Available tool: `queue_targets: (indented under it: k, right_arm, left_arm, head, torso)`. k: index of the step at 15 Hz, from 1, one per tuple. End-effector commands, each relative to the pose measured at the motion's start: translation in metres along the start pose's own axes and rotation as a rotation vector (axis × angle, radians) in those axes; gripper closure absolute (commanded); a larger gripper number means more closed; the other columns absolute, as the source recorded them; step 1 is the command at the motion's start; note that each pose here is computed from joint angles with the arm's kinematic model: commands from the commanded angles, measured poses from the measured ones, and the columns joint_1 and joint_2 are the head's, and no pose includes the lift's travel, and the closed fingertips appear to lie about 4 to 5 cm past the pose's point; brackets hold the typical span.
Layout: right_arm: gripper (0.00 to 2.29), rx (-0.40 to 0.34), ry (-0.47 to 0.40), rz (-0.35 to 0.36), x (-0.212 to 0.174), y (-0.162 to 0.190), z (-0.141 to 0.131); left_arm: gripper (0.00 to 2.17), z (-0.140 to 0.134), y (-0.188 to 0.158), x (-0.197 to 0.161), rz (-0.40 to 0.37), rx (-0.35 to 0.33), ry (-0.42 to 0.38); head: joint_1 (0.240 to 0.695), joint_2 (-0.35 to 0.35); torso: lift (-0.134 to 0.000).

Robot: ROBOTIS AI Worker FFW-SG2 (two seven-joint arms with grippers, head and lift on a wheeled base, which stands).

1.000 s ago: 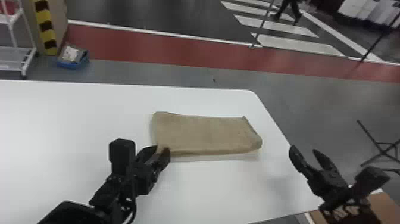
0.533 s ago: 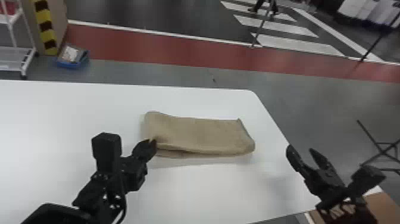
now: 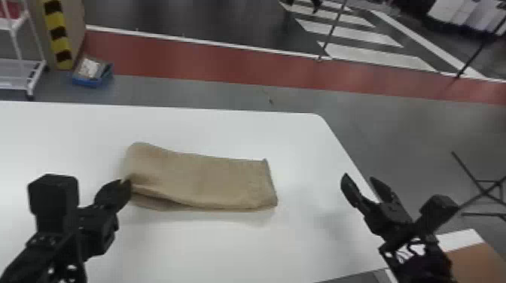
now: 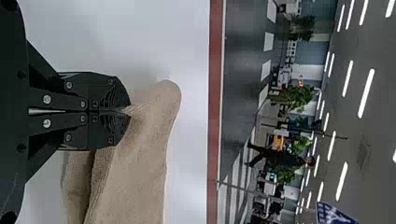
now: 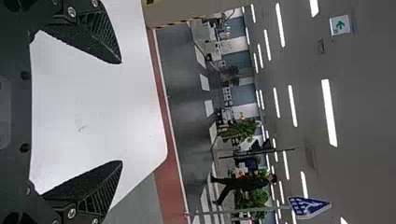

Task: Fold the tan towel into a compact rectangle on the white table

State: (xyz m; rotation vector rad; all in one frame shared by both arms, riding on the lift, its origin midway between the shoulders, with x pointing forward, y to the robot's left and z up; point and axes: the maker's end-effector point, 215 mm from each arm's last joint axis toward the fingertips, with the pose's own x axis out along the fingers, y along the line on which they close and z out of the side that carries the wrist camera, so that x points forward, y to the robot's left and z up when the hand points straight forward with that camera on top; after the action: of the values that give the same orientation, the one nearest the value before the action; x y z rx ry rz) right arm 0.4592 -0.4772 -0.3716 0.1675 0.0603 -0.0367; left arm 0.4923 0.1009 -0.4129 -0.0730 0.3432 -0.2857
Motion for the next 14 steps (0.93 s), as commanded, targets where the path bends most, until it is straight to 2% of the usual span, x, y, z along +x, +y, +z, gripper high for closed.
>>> queue_targets:
  k: [1,4,5,6,7,9,10,12,14]
  right_arm:
    - [0.13,0.0,0.008,0.027,0.008,0.017,-0.005]
    - [0.13,-0.002,0.017,0.057,0.018,0.038,-0.01]
    - [0.13,-0.006,0.017,0.063,0.021,0.044,-0.01]
    - [0.13,-0.007,0.019,0.071,0.025,0.05,-0.011]
    - [0.13,-0.006,0.021,0.08,0.027,0.056,-0.012]
    - [0.13,-0.009,0.022,0.091,0.03,0.065,-0.011]
    - [0.13,-0.004,0.032,0.096,0.031,0.068,-0.015]
    - [0.1,0.006,0.059,0.104,0.034,0.072,-0.021]
    - [0.12,0.015,0.083,0.109,0.037,0.075,-0.027]
  left_arm:
    - [1.21,-0.002,0.027,-0.017,0.047,0.0,-0.001]
    - [1.2,-0.017,0.04,-0.036,0.061,0.021,0.032]
    - [0.94,-0.019,0.041,-0.039,0.064,0.025,0.035]
    - [0.38,-0.018,0.043,-0.04,0.072,0.039,0.034]
    - [0.0,-0.016,0.049,-0.041,0.093,0.082,0.032]
    - [0.0,-0.006,0.075,-0.046,0.18,0.195,0.023]
    - [0.04,-0.001,0.09,-0.05,0.209,0.205,0.012]
    - [0.07,0.038,0.106,-0.054,0.232,0.199,-0.115]
    - [0.07,0.049,0.097,-0.037,0.169,0.136,-0.156]
  head:
    - [0.695,-0.35]
    - [0.695,-0.35]
    - [0.695,-0.35]
    - [0.695,-0.343]
    - [0.695,-0.335]
    - [0.695,-0.305]
    - [0.695,-0.29]
    - [0.695,-0.256]
    - [0.695,-0.216]
  torso:
    - [-0.125]
    - [-0.125]
    - [-0.125]
    - [-0.125]
    - [-0.125]
    - [-0.125]
    - [-0.125]
    - [-0.125]
    - [-0.125]
